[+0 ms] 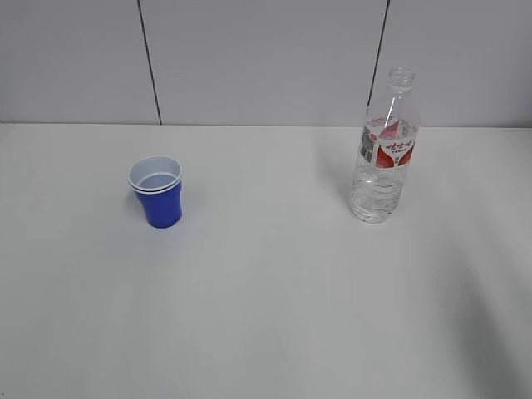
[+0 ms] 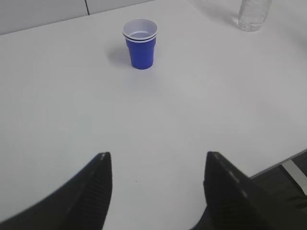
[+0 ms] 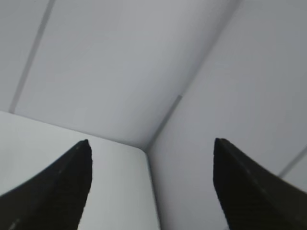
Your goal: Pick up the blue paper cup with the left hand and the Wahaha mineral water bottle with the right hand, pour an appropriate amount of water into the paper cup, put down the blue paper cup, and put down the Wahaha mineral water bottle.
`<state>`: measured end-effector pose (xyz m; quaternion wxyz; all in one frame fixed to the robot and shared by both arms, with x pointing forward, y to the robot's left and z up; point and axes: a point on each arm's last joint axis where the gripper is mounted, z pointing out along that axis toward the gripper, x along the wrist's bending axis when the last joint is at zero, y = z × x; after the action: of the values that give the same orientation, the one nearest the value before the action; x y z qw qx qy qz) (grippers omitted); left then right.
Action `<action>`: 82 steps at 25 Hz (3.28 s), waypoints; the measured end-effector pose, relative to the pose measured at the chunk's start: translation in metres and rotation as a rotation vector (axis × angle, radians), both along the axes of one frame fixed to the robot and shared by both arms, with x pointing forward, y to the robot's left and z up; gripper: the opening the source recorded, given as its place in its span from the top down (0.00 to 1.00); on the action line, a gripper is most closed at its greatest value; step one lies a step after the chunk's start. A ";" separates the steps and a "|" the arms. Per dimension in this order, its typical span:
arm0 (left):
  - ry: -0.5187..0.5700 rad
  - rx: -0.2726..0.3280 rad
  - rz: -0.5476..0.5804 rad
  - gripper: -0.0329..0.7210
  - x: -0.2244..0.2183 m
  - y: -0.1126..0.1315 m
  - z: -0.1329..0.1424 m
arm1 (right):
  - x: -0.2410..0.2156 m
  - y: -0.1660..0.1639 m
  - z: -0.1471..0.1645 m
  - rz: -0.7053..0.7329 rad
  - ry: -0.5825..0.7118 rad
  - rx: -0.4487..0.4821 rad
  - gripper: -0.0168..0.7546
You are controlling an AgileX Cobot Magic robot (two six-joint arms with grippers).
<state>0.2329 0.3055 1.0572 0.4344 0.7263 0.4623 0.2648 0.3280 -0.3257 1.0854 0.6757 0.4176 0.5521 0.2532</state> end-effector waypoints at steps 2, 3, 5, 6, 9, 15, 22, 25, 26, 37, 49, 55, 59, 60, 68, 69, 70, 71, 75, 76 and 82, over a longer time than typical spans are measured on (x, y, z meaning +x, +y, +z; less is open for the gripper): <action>0.000 0.000 0.000 0.35 0.000 0.000 0.000 | -0.004 -0.010 -0.002 -0.117 0.041 -0.053 0.22; 0.000 0.000 0.000 0.35 0.000 0.000 0.000 | -0.007 -0.015 -0.004 -0.177 0.065 -0.055 0.22; 0.000 0.000 0.000 0.35 0.000 0.000 0.000 | -0.011 -0.022 -0.010 -0.273 0.120 0.008 0.22; 0.000 0.000 0.000 0.35 0.000 0.000 0.000 | -0.013 -0.024 -0.014 -0.296 0.143 0.065 0.22; 0.000 0.000 0.000 0.35 0.000 0.000 0.000 | -0.015 -0.019 -0.032 -0.299 0.231 0.370 0.22; 0.000 0.000 0.000 0.35 0.000 0.000 0.000 | -0.018 -0.002 -0.015 -0.161 0.320 0.603 0.22; 0.000 0.000 0.000 0.35 0.000 0.000 0.000 | -0.032 0.024 0.018 0.145 0.470 0.528 0.22; 0.000 0.000 0.000 0.35 0.000 0.000 0.000 | -0.044 0.029 0.008 0.191 0.625 0.492 0.22; 0.000 0.000 0.000 0.35 0.000 0.000 0.000 | -0.049 0.029 0.005 0.186 0.664 0.481 0.22; 0.000 0.000 0.000 0.37 0.000 0.000 0.000 | -0.083 0.023 -0.008 0.157 0.646 0.419 0.22; 0.000 0.000 0.000 0.37 0.000 0.000 0.000 | -0.084 0.022 -0.040 0.155 0.643 0.411 0.22; 0.000 0.000 0.000 0.37 0.000 0.000 0.000 | -0.084 0.022 -0.040 0.158 0.641 0.412 0.22; 0.000 0.000 0.000 0.37 0.000 0.000 0.000 | -0.084 0.023 -0.040 0.159 0.641 0.414 0.22; 0.000 0.000 0.000 0.37 0.000 0.000 0.000 | -0.084 0.023 -0.040 0.158 0.640 0.415 0.22; 0.004 -0.008 -0.006 0.39 0.000 -0.001 0.000 | -0.084 0.023 -0.039 0.156 0.635 0.424 0.22; 0.004 -0.008 -0.006 0.39 0.000 -0.001 0.000 | -0.084 0.023 -0.039 0.156 0.635 0.424 0.22; 0.004 -0.008 -0.006 0.39 0.000 -0.001 0.000 | -0.084 0.023 -0.039 0.156 0.635 0.424 0.22; 0.004 -0.008 -0.006 0.39 0.000 -0.001 0.000 | -0.084 0.023 -0.039 0.156 0.635 0.424 0.22; 0.004 -0.008 -0.006 0.39 0.000 -0.001 0.000 | -0.084 0.023 -0.039 0.156 0.635 0.424 0.22; 0.004 -0.008 -0.006 0.39 0.000 -0.001 0.000 | -0.084 0.023 -0.039 0.156 0.635 0.424 0.22; 0.004 -0.008 -0.006 0.40 0.000 -0.001 0.000 | -0.084 0.023 -0.039 0.156 0.635 0.424 0.22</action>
<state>0.2325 0.3047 1.0572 0.4370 0.7265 0.4620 0.2604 0.2443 -0.3031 1.0461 0.3487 0.5622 0.6995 0.2704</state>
